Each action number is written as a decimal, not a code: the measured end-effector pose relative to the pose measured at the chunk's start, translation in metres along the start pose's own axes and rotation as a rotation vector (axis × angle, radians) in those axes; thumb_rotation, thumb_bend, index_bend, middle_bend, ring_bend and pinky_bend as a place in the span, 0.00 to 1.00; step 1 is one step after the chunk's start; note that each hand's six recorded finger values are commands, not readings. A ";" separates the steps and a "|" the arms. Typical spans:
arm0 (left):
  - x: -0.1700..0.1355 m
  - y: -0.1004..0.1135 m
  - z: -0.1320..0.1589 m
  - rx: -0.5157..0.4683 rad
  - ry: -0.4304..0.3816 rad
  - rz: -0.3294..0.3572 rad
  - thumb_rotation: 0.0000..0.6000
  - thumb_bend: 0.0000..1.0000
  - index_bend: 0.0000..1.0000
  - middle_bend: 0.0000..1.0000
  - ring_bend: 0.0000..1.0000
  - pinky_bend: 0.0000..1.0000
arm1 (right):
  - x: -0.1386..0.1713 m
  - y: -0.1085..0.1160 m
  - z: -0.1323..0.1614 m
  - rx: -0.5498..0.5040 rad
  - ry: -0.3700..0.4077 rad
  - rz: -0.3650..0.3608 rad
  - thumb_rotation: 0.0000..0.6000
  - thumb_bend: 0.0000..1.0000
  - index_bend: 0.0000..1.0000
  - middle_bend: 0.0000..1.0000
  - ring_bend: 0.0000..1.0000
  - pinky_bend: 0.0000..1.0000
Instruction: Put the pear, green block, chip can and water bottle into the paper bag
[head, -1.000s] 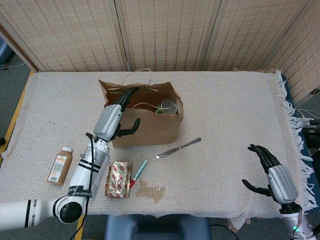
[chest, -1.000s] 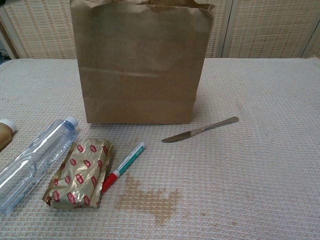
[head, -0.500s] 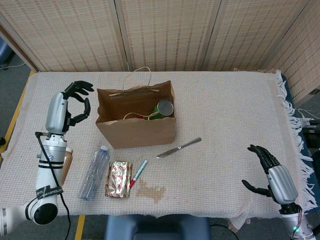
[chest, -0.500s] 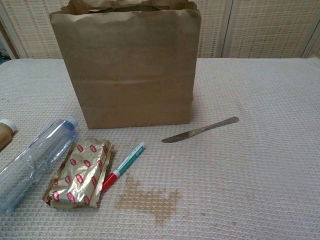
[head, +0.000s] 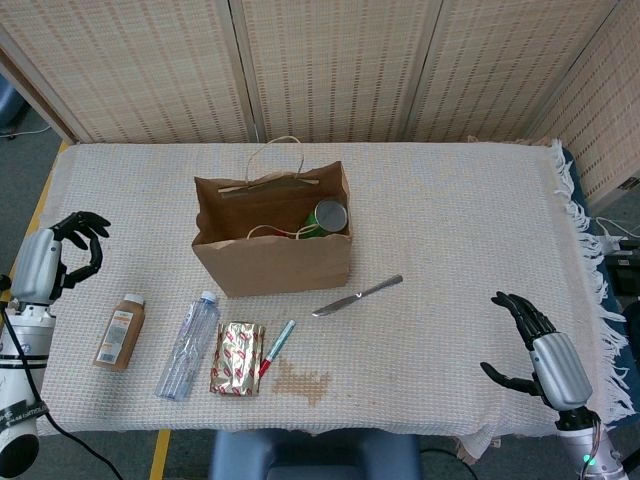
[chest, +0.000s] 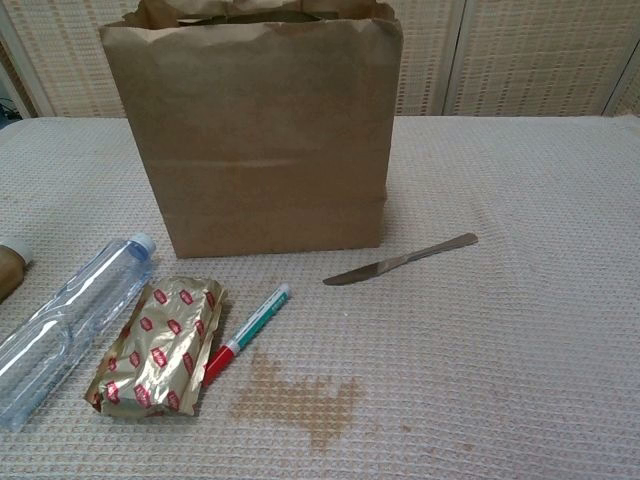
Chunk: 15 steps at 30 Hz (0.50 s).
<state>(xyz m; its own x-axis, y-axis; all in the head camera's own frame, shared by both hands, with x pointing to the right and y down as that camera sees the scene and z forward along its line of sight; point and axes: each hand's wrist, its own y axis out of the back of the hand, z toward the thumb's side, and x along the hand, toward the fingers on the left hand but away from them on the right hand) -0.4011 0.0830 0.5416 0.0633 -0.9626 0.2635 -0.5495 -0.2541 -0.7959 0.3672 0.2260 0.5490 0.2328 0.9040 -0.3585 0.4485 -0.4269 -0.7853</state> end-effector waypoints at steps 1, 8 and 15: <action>-0.006 -0.002 -0.006 0.019 -0.008 -0.017 1.00 0.50 0.34 0.41 0.40 0.50 | 0.000 0.000 0.000 0.001 -0.001 0.001 1.00 0.09 0.01 0.15 0.07 0.20; -0.027 -0.011 -0.017 0.263 -0.189 -0.114 1.00 0.41 0.09 0.12 0.18 0.33 | -0.001 -0.004 0.002 0.005 0.004 0.013 1.00 0.09 0.01 0.15 0.07 0.20; -0.041 -0.022 -0.038 0.691 -0.474 -0.219 1.00 0.39 0.00 0.00 0.01 0.16 | -0.002 -0.005 0.003 0.005 0.011 0.014 1.00 0.09 0.01 0.15 0.07 0.20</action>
<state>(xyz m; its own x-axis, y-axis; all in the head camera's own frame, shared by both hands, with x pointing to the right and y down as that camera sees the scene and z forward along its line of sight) -0.4231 0.1318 0.5694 0.5340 -0.7837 0.3173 0.1353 -0.2912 -0.9470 0.3623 0.2268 0.5523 0.2489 0.8975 -0.3642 0.4405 -0.4398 -0.7827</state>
